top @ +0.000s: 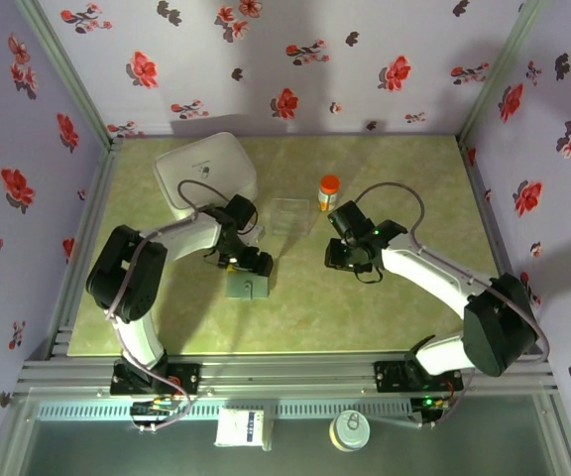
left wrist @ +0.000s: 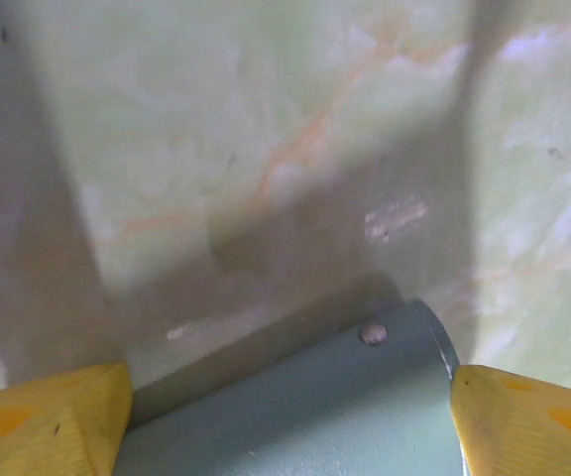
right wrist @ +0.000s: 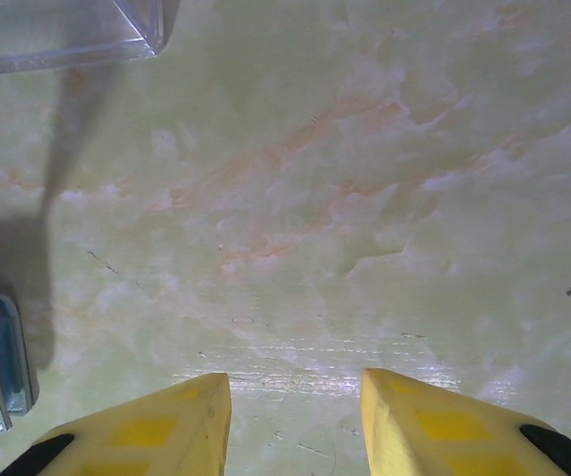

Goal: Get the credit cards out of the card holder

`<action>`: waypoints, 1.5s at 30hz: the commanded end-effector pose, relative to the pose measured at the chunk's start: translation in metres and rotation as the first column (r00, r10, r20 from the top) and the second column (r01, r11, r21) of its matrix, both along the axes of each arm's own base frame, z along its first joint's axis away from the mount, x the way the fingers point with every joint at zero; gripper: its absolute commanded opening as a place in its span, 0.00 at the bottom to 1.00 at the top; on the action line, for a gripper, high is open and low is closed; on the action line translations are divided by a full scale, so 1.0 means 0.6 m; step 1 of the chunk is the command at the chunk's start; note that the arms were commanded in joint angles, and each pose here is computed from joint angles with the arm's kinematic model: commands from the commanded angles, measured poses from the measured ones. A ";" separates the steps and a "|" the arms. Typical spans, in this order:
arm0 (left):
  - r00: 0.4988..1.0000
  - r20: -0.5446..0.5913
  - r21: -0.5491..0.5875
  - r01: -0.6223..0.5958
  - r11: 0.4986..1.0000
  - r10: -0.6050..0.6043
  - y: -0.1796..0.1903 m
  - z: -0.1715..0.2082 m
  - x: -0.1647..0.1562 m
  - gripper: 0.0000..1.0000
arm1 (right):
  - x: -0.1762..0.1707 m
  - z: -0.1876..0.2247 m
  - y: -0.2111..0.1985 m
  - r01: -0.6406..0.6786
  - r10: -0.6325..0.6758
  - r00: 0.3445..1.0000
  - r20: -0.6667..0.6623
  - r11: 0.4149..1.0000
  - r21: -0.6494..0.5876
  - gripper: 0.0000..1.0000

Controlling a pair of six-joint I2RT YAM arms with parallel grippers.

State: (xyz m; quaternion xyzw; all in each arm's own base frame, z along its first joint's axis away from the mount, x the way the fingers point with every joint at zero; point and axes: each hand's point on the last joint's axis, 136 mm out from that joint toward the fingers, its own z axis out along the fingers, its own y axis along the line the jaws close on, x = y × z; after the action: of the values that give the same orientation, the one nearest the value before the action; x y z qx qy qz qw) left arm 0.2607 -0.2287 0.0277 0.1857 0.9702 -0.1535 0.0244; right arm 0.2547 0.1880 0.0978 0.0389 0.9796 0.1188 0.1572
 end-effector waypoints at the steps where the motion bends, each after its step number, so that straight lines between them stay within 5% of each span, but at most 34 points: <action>1: 0.997 -0.076 0.010 -0.024 1.000 0.025 0.013 -0.004 -0.052 0.86 | 0.009 0.014 0.019 -0.012 0.012 1.000 0.012 1.000 0.028 0.42; 15: 0.981 -0.116 -0.116 -0.170 0.979 0.157 -0.016 0.002 -0.133 0.87 | 0.005 0.004 0.038 -0.042 0.042 0.999 -0.008 0.998 0.039 0.45; 28: 0.967 -0.104 -0.332 -0.256 0.908 0.234 -0.100 0.023 -0.112 0.59 | -0.010 -0.009 0.077 -0.091 0.093 0.995 -0.032 0.994 0.054 0.42; 45: 0.897 -0.104 -0.382 -0.434 0.816 0.429 -0.015 0.036 -0.086 0.44 | -0.043 -0.038 0.185 -0.208 0.206 0.975 -0.083 0.978 -0.008 0.36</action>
State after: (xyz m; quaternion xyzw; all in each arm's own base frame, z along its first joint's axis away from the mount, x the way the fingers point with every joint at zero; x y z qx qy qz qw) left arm 0.2067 -0.2382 0.0458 -0.0350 0.9423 -0.3223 0.0841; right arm 0.2314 0.2928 0.0772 -0.0657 0.9818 0.1403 0.1100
